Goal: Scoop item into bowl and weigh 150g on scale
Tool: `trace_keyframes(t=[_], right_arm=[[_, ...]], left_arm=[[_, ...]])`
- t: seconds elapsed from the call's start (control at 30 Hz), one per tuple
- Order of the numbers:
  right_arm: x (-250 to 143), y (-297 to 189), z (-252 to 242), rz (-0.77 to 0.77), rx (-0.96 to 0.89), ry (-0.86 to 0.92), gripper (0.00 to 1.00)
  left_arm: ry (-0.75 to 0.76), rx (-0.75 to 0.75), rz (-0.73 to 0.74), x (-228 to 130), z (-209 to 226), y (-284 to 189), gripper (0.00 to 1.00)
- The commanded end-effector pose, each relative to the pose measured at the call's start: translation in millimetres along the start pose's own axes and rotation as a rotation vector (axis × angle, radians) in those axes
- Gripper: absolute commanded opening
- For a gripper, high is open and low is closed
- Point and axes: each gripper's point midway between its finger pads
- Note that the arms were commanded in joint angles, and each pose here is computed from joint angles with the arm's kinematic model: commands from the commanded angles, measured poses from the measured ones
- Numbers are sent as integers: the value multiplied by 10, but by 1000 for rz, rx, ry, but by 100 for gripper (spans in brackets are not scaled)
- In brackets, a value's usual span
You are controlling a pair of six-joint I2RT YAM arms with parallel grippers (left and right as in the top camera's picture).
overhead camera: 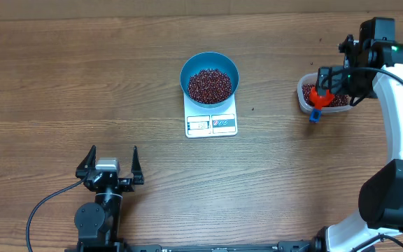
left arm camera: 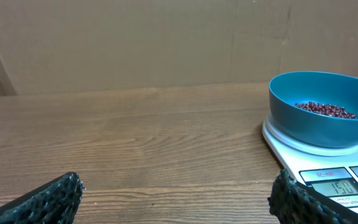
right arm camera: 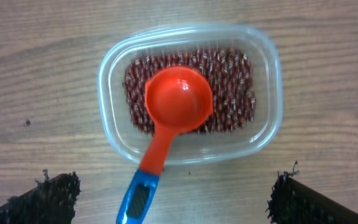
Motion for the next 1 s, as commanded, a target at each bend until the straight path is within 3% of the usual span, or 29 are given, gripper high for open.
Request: trace_keyframes(t=[0.0,0.43,0.97], right_arm=[[141,-153,37,-70,36,-3,100],[455,-526,308,-343,198,58,100],[133,-1050,790,-799,287,-99,100]], left_arm=[[8,6,-3,-4,15,-3,100],[8,6,-3,-4,15,-3,100],[8,6,-3,-4,15,-3,100]])
Point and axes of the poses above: each gripper's point midway between its finger pads, its own y axis out along the fingers, its own z axis along the line the jaws close on, x = y × z, and after that the axes turned 1 degree about y, right-handed
